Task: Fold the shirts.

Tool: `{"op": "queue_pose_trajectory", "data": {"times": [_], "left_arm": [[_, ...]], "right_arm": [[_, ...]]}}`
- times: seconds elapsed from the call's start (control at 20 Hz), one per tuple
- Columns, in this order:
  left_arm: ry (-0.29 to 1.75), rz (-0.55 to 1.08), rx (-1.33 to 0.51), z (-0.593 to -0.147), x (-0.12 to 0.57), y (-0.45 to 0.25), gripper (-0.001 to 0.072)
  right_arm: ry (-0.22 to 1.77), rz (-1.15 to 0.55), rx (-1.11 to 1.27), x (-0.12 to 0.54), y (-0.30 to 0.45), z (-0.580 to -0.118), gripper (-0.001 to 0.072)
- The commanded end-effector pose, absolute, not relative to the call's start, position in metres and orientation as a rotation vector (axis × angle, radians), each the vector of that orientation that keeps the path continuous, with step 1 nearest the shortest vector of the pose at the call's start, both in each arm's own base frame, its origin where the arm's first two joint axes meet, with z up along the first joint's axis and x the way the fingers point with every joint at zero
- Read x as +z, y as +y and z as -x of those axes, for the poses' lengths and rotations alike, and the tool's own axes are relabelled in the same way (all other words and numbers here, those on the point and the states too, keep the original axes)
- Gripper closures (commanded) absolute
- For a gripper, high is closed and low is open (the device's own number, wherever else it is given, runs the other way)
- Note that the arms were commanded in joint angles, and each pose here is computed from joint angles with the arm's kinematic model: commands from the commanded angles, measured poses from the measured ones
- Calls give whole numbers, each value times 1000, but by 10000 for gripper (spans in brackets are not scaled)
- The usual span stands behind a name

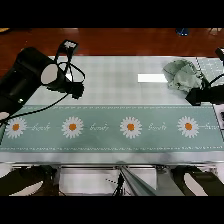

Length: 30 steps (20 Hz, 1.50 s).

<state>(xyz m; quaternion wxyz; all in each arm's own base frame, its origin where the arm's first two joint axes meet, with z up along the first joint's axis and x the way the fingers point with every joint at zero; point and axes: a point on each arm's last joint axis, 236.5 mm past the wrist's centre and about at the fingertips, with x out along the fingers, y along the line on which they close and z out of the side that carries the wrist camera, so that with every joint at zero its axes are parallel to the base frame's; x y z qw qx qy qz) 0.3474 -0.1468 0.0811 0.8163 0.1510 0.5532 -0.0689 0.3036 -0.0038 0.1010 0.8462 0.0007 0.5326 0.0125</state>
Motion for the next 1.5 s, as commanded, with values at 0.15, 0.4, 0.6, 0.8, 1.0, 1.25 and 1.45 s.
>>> {"op": "queue_pose_trajectory", "data": {"times": [0.15, 0.4, 0.6, 0.8, 1.0, 1.25, 1.45], "left_arm": [[1180, -323, -147, -347, 81, -147, -7], [1180, -323, -147, -347, 81, -147, -7], [1180, -323, -147, -347, 81, -147, -7], [1157, -592, -316, -349, 81, -143, -7], [1149, -657, -360, -349, 81, -143, -7], [1031, -598, -405, -369, 89, -168, -7], [950, -576, -422, -383, 97, -180, -7]], "right_arm": [[1124, -2, 27, 101, -4, -303, 105], [1124, -2, 27, 101, -4, -303, 106], [1000, 88, 48, 115, -9, -329, 106], [650, 127, 17, 171, -15, -390, 106], [340, 107, -7, 236, -15, -424, 106], [98, -211, 41, 293, 3, -435, 106], [162, -227, 72, 282, 12, -429, 106]]}}
